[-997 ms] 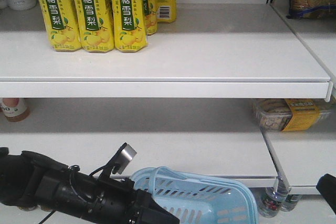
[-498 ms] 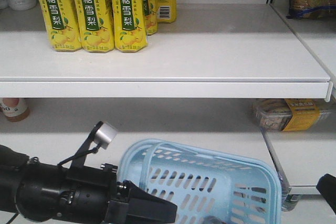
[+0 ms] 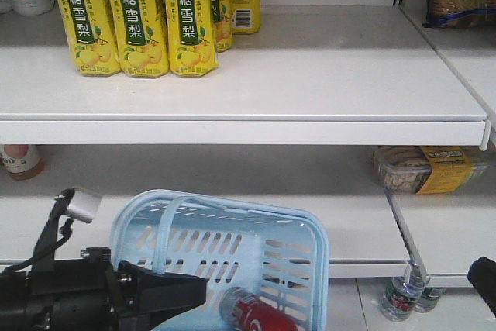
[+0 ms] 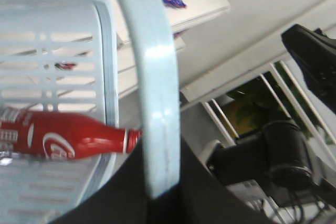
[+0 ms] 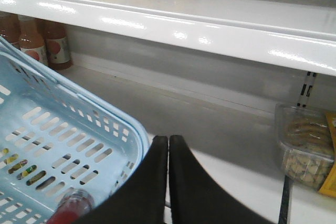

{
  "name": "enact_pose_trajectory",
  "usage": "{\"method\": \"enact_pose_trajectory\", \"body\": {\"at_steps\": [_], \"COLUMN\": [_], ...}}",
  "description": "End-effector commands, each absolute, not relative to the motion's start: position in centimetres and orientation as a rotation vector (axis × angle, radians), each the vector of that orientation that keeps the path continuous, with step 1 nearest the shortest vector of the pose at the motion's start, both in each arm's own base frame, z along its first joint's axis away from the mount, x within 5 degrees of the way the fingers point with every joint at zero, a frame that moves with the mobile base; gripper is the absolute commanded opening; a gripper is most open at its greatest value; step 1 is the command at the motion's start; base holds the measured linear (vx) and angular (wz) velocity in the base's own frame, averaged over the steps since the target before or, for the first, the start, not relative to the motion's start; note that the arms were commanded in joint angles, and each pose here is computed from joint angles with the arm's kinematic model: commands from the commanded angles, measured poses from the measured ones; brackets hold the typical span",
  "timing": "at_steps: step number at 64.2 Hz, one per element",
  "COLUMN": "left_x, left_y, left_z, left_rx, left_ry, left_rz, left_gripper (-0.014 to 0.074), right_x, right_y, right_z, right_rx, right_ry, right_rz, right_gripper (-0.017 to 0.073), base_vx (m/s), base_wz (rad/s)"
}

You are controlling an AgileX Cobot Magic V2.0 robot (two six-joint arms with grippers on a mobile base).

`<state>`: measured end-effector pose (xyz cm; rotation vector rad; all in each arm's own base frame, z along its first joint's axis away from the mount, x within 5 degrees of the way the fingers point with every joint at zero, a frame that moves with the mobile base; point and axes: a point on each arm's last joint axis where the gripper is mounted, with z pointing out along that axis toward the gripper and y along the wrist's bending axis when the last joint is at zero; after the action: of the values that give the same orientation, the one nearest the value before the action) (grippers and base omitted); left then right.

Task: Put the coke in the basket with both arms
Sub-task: 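Lift and swing the basket with the bottle toward the left gripper's side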

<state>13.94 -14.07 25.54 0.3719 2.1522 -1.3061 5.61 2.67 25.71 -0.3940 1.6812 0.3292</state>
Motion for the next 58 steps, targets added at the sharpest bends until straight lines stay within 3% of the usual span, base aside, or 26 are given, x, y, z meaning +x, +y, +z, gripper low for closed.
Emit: {"method": "enact_pose_trajectory", "body": {"at_steps": [1,26,58], "left_x": [13.5,11.7,11.0], "left_y": [-13.6,-11.1,-8.7], "left_z": [28.3,30.4,31.5], "left_rx": [0.303,0.355,0.209], "left_ry": [2.002,1.847,1.792], "left_rz": [-1.36,-1.116,-0.937], "left_gripper": [-0.0006,-0.0006,-0.0006], "right_x": [5.7,5.7,5.7], "right_y": [2.7,2.7,2.7], "right_z": [27.2,27.2,27.2], "right_rx": [-0.382,-0.382,-0.382], "right_ry": [1.586,1.586,1.585], "right_rz": [0.336,0.336,0.336], "right_gripper": [-0.0009,-0.0009,-0.0009], "base_vx": [0.0,0.0,0.0], "base_wz": [0.0,0.0,0.0]}}
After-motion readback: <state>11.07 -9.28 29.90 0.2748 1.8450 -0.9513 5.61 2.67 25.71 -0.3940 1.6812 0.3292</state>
